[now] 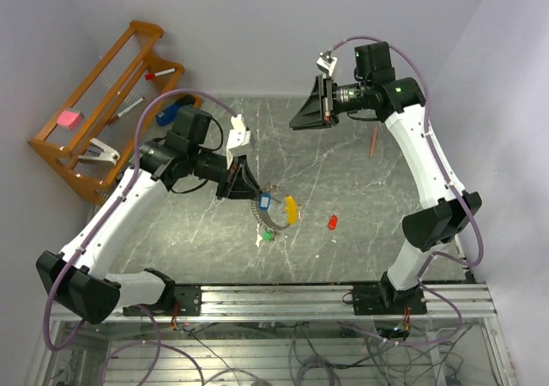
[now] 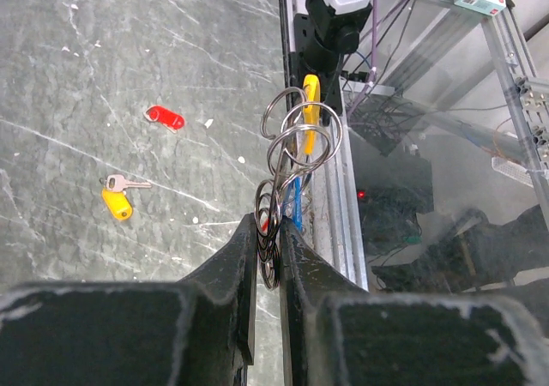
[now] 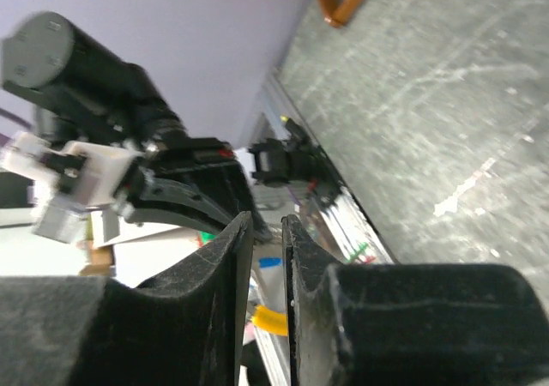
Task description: Put the keys on the keyring
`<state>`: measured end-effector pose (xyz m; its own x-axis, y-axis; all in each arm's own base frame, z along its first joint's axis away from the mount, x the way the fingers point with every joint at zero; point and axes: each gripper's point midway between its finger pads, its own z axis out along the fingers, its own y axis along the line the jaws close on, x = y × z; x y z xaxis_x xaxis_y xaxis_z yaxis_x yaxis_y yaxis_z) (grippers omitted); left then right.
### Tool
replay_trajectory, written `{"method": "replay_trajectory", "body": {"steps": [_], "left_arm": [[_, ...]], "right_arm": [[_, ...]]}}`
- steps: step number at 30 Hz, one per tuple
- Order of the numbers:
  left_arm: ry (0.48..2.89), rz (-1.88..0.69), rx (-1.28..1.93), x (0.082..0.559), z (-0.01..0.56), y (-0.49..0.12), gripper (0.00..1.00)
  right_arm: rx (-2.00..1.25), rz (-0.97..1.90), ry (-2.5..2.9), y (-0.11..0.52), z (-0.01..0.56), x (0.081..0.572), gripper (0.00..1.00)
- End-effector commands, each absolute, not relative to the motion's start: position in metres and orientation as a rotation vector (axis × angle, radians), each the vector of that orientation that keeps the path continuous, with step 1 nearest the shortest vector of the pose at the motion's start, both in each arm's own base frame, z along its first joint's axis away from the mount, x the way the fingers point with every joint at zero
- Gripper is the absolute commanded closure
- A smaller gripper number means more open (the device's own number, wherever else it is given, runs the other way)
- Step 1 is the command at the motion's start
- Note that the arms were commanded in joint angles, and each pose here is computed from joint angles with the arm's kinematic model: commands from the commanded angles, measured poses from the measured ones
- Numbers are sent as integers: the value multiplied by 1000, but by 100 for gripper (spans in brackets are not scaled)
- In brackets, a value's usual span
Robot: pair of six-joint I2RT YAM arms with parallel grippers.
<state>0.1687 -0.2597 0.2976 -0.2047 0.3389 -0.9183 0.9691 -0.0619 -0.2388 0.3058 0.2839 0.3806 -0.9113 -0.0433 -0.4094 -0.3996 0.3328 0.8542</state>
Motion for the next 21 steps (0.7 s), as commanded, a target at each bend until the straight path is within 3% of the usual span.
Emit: {"method": "replay_trajectory", "body": {"steps": [1,6,12,16,21], "left_arm": [[1579,-1302,1372,175,307,-264,93],[1651,-1346,1322,180,309,-267,93],[1822,-1281,1226,201,296,-268,93],[1836,-1275,1177,207,299,-270,93],[1832,-1290,1166,206,301,-271,93]], "right_arm": [[-484,1350,2376,262,360,286,79],[-499,1348,2341,258,364,270,73],[-542,1440,2307,277,377,250,77],[-736,1307,2320,296,364,226,74],[-756,1232,2291,288,358,216,75]]}}
